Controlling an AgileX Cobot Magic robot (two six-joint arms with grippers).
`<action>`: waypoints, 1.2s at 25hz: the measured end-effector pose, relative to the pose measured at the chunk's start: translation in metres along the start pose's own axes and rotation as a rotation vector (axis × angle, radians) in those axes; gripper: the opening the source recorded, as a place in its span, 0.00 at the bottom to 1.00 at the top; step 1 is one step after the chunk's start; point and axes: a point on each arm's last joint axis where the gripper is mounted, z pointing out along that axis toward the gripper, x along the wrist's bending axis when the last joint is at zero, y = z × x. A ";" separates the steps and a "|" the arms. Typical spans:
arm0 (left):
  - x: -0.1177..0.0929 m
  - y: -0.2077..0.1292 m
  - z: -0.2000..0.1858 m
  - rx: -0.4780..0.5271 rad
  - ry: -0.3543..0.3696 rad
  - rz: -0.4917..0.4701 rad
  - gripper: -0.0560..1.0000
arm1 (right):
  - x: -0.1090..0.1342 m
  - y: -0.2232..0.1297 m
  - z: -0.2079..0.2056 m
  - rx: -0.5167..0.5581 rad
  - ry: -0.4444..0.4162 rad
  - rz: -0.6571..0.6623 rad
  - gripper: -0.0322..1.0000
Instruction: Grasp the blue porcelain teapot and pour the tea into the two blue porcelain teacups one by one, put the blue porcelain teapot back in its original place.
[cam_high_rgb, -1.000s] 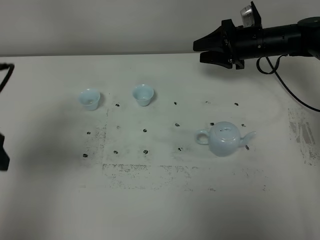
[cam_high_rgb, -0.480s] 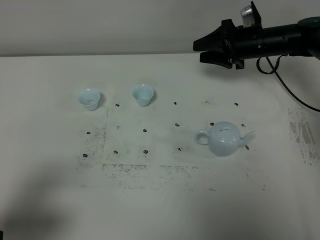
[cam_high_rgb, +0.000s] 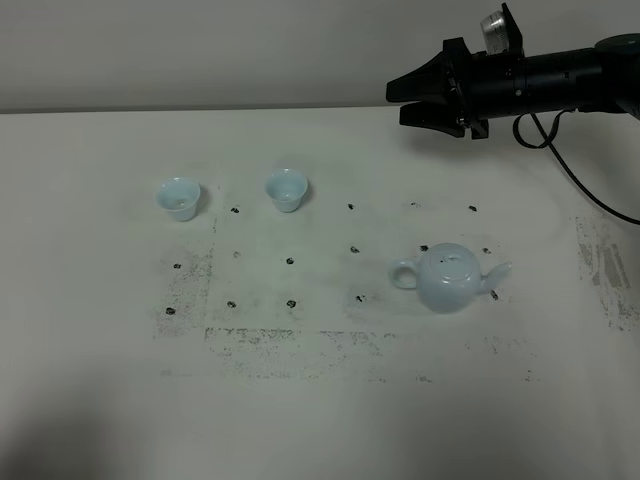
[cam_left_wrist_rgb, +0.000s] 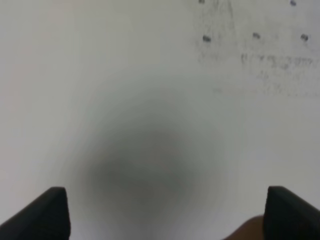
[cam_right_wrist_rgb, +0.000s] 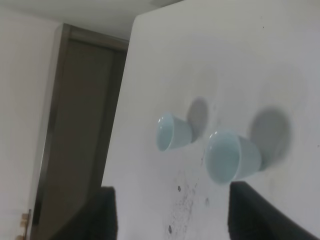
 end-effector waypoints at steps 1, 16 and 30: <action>0.000 -0.002 -0.003 -0.027 0.000 0.002 0.76 | 0.000 0.000 0.000 0.000 0.000 0.000 0.49; -0.001 -0.015 -0.016 -0.146 0.000 0.014 0.76 | 0.019 0.001 -0.014 0.083 -0.158 -0.125 0.49; -0.001 -0.015 -0.016 -0.146 0.000 0.014 0.76 | 0.120 -0.012 -0.026 0.211 -0.736 -0.354 0.49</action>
